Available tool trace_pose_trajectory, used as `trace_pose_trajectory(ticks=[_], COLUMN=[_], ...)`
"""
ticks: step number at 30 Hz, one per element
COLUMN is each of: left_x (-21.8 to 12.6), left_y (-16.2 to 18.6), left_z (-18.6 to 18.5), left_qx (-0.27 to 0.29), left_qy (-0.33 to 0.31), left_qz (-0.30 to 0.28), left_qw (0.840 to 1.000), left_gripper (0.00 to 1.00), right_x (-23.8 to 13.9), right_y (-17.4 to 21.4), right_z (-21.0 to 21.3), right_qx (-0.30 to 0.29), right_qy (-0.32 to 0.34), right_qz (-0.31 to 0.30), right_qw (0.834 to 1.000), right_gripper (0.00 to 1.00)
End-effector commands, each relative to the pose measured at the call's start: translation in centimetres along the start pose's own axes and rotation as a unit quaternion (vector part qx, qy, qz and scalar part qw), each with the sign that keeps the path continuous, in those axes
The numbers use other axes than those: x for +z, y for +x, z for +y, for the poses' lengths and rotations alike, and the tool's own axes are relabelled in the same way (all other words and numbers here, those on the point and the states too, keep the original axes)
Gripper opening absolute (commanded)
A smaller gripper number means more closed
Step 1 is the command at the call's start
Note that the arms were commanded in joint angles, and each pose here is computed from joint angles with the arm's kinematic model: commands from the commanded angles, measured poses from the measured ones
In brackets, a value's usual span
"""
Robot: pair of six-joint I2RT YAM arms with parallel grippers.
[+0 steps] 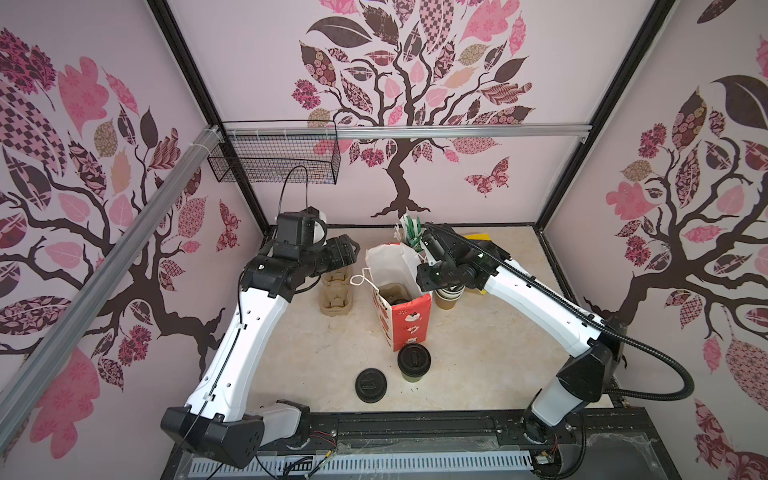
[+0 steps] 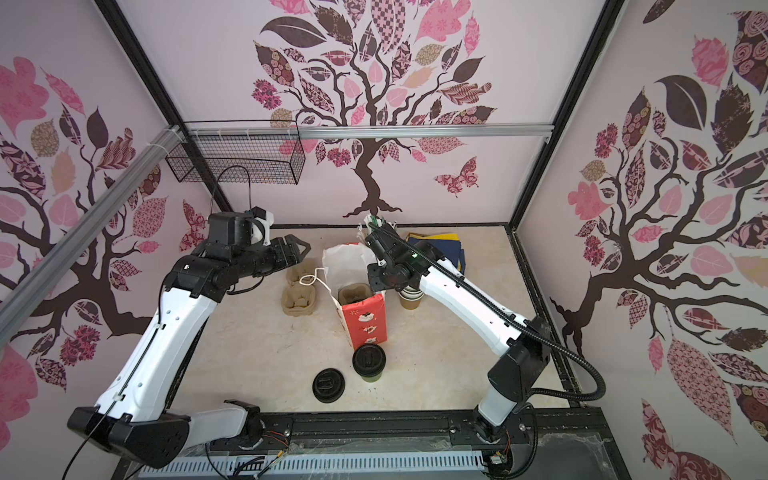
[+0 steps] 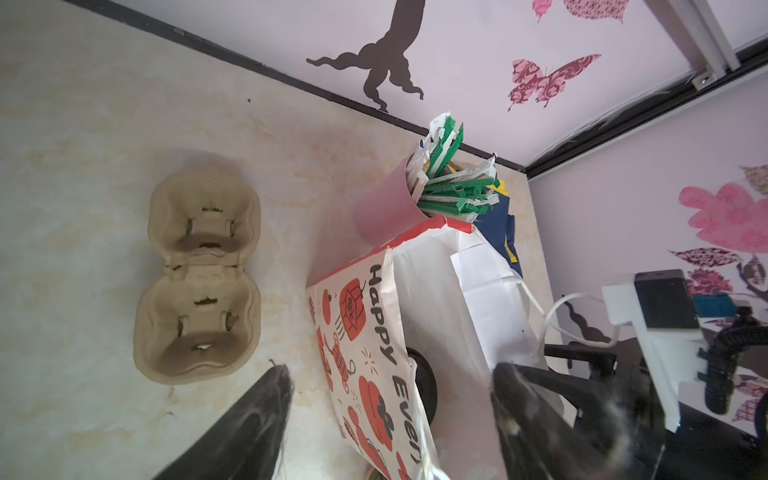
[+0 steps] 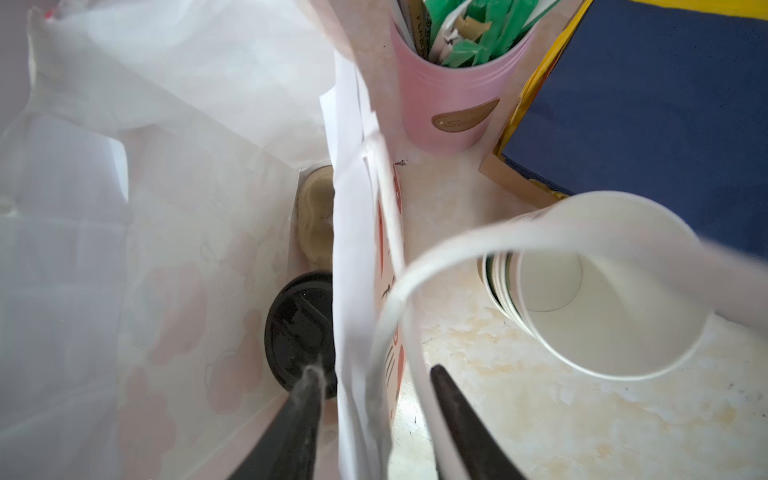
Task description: Pack the takeout coffee
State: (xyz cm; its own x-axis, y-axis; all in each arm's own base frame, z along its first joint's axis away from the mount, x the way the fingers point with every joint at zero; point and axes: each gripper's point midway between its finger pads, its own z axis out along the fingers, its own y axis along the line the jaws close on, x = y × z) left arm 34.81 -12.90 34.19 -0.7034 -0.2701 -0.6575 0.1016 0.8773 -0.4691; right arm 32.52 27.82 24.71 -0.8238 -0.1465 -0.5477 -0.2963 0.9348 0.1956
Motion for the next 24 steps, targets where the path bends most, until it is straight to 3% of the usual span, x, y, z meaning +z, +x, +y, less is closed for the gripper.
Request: trace_pose_trajectory(ticks=[1, 5, 7, 17, 24], left_x=[0.2, 1.8, 2.6, 7.2, 9.7], left_y=[-2.0, -3.6, -4.1, -2.1, -1.3], left_z=[-0.6, -1.3, -1.4, -1.2, 0.2], left_qx=[0.086, 0.138, 0.163, 0.289, 0.339], left_qy=[-0.001, 0.007, 0.009, 0.043, 0.026], left_qz=[-0.009, -0.014, -0.013, 0.078, 0.123], left_qw=[0.996, 0.99, 0.986, 0.953, 0.932], left_gripper=[0.79, 0.79, 0.79, 0.79, 0.8], right_x=[0.5, 1.0, 1.3, 2.3, 2.9], right_y=[-1.2, -2.1, -2.3, -3.7, -4.2], right_z=[0.0, 0.0, 0.0, 1.2, 1.4], right_qx=[-0.027, -0.049, -0.062, -0.14, -0.147], right_qy=[0.008, 0.014, 0.018, 0.006, 0.004], right_qz=[-0.019, -0.032, -0.03, -0.025, -0.014], right_qw=[0.999, 0.998, 0.997, 0.99, 0.989], right_gripper=[0.32, 0.13, 0.09, 0.04, 0.05])
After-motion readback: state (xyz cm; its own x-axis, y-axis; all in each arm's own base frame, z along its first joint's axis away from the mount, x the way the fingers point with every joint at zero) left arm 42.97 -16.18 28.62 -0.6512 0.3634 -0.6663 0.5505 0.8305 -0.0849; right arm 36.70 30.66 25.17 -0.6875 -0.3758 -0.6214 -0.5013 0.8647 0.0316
